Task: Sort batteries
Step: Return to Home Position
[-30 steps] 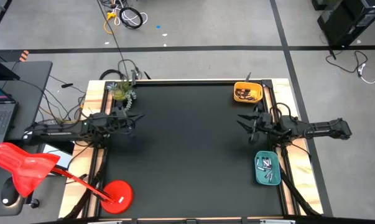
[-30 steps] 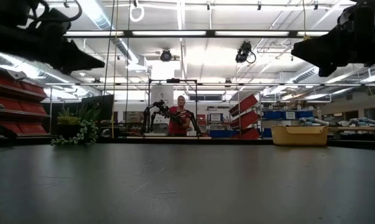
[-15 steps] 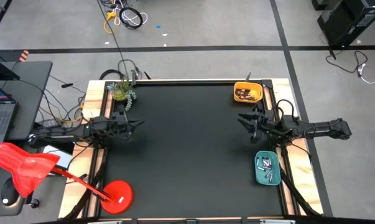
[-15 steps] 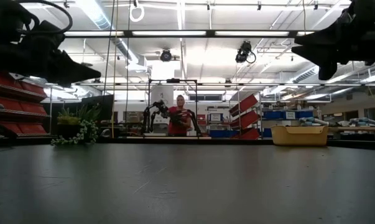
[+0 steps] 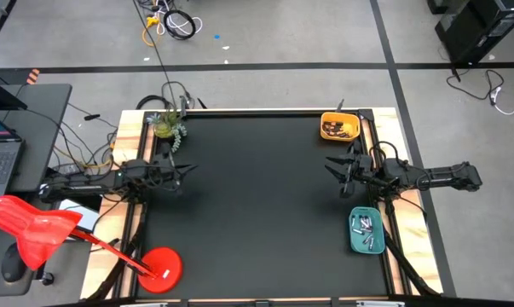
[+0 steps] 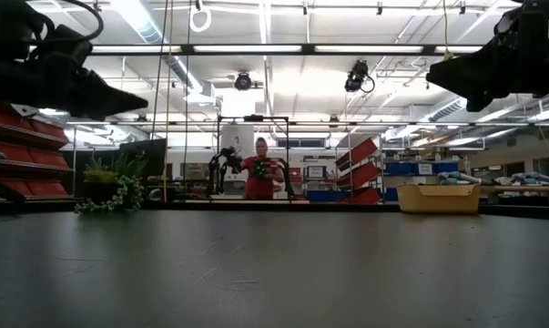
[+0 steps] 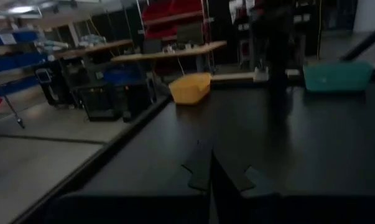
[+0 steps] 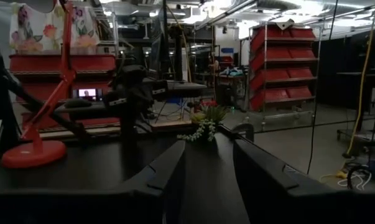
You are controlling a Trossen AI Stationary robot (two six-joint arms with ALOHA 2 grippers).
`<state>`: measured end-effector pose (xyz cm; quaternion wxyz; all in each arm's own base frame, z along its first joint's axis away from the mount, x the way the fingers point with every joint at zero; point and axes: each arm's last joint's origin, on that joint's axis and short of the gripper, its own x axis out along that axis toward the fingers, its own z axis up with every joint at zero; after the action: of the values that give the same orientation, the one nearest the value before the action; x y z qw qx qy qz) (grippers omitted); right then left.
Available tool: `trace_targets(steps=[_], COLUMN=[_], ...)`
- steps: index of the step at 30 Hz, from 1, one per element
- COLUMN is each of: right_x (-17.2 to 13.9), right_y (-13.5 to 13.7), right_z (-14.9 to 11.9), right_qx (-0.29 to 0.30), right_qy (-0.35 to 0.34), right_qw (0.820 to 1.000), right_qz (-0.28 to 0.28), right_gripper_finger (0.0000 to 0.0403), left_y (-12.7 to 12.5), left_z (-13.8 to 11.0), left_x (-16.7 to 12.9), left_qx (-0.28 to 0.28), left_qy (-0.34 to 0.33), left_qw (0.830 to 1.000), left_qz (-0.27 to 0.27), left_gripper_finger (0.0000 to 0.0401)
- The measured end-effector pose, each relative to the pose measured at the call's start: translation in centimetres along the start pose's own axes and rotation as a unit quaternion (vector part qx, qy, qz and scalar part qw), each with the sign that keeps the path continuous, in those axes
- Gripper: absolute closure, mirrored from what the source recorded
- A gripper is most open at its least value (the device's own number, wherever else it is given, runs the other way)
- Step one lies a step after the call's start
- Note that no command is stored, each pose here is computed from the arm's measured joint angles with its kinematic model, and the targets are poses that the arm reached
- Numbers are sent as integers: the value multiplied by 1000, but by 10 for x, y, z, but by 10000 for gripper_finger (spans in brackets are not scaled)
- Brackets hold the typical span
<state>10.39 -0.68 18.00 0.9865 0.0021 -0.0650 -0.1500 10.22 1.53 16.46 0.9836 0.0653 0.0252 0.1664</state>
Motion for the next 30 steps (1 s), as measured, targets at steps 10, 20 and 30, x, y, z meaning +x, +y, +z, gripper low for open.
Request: trace_targets(steps=[10,20,30], right_x=[0,0,0], right_y=[0,0,0], right_z=[0,0,0], right_qx=[-1,-1,-1], right_qy=[0,0,0], right_qw=[1000,1000,1000], right_qz=[0,0,0], right_gripper_finger=[260,259,259], left_y=[2,2,2], left_z=[12,12,12], left_x=[-1,-1,-1], left_qx=[112,112,112], left_qy=[-58,-58,-58], left_qw=[992,992,992], left_qz=[17,16,16], left_gripper_finger=[387,387,387])
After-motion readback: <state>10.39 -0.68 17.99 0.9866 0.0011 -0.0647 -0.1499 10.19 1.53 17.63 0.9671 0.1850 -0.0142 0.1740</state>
